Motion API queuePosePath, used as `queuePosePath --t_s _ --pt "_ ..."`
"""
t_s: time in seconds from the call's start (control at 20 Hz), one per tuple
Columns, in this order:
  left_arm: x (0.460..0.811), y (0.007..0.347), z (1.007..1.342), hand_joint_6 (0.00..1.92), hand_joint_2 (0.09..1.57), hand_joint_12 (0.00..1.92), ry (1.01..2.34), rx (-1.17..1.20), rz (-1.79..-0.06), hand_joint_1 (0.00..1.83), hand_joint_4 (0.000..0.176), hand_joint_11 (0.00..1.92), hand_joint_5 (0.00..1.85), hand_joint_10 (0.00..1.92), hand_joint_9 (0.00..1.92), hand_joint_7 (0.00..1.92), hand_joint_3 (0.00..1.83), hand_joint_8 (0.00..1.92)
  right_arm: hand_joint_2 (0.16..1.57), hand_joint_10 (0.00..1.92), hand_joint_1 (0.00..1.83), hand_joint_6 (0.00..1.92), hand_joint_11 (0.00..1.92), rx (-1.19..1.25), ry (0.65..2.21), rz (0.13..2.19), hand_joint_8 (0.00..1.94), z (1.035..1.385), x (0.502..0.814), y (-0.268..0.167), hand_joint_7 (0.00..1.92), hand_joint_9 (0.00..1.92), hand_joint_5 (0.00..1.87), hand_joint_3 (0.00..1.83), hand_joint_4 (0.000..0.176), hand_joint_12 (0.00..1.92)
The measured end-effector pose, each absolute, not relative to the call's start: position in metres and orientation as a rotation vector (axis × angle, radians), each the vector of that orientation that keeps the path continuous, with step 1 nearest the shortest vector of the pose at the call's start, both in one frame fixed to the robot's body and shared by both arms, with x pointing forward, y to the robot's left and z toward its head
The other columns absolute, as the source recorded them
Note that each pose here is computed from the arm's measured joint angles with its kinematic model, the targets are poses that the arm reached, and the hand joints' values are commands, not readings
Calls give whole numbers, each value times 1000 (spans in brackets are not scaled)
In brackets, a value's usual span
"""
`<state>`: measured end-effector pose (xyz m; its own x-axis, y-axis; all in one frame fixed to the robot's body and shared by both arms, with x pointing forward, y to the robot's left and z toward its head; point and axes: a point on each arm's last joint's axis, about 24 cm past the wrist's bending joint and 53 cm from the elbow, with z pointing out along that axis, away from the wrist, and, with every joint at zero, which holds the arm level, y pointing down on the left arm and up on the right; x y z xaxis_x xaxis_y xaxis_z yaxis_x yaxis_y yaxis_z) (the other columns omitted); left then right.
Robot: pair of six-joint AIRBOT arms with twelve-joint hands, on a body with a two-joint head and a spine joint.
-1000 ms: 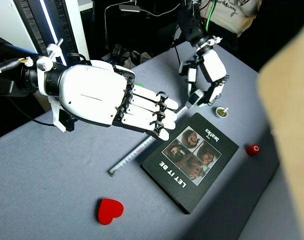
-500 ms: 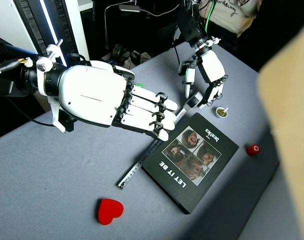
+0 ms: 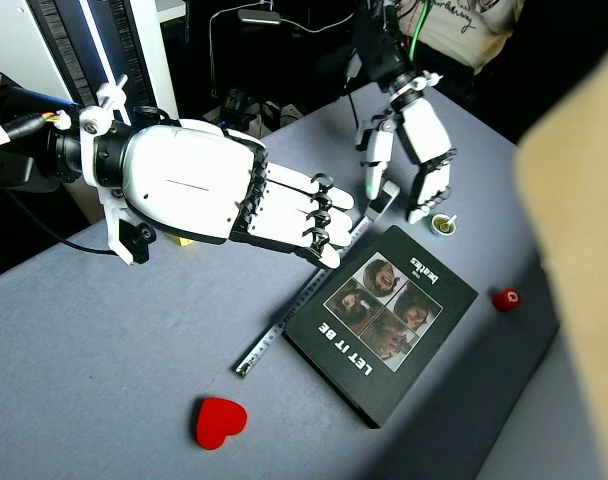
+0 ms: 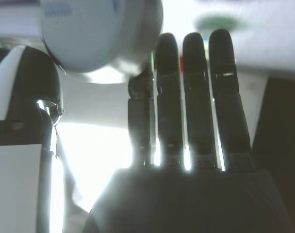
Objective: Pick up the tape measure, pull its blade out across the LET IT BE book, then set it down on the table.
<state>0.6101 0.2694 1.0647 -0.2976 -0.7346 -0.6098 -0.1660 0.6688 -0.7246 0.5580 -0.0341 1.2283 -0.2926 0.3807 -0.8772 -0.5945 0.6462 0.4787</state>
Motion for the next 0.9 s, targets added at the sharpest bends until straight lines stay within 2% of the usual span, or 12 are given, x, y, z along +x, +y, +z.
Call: queuePosePath --t_s 0.25,0.4,0.45,0.5,0.55,0.6,0.65,0.7,0.75,0.8,0.85,0.9 --pt "629 278 1102 0 1032 564 1761 -689 -679 596 0 481 729 4 684 756 1 7 1039 7 59 10 0 -137 1667 962 7 1219 564 -40 110 91 62 2 0 578" --pt "647 255 1137 0 1033 564 1717 -626 -728 595 0 481 727 4 684 756 1 6 1040 9 59 12 0 -165 1708 942 9 1213 571 -45 116 96 69 2 0 580" --pt "650 245 1146 3 1036 590 1716 -611 -749 596 0 526 757 16 772 812 0 6 1057 17 101 13 0 -162 1711 943 7 1214 574 -46 192 179 128 4 0 812" --pt "652 234 1155 22 1039 857 1714 -605 -771 660 0 649 896 107 960 973 1 45 1139 358 253 99 296 -157 1711 949 107 1217 577 -47 573 516 497 4 0 1219" --pt "653 216 1162 18 1029 1144 1733 -571 -785 755 0 655 1012 405 949 1089 0 63 1147 1255 463 538 550 -141 1714 963 715 1220 580 -49 693 573 706 0 0 1603" --pt "652 199 1172 719 1069 1331 1734 -561 -805 966 123 657 1021 822 864 1145 13 111 1134 1788 615 1145 869 -137 1716 966 1399 1222 581 -50 752 775 709 0 0 1857" --pt "648 187 1175 913 1091 1471 1740 -560 -821 1022 125 725 1000 1177 832 1087 6 363 1111 1894 745 1595 1271 -132 1731 971 1833 1219 582 -51 859 1090 763 0 0 1908" --pt "641 173 1176 983 1103 1687 1759 -573 -841 1071 35 821 991 1529 826 869 1 1000 1086 1920 838 1904 1597 -137 1756 970 1937 1213 583 -52 993 1293 820 0 0 1920" --pt "634 159 1176 1078 1126 1874 1782 -566 -859 1083 0 937 942 1760 879 792 3 1326 1092 1921 859 1918 1693 -140 1773 969 1940 1211 585 -53 1041 1368 869 0 0 1921" --pt "628 144 1178 1162 1144 1912 1799 -556 -881 1075 0 1070 901 1889 938 784 6 1632 1106 1921 870 1920 1779 -128 1787 977 1941 1211 588 -55 1149 1487 948 3 0 1921" --pt "621 126 1187 1625 1076 1919 1804 -520 -899 1094 0 1159 823 1915 1019 836 0 1863 1132 1921 866 1921 1860 -120 1785 980 1941 1215 592 -58 1289 1621 1035 10 0 1921" --pt "615 110 1200 1862 1051 1921 1794 -470 -913 1076 0 1178 915 1920 1070 938 0 1909 1164 1921 828 1921 1897 -96 1776 993 1941 1222 596 -60 1394 1686 1129 15 0 1921"
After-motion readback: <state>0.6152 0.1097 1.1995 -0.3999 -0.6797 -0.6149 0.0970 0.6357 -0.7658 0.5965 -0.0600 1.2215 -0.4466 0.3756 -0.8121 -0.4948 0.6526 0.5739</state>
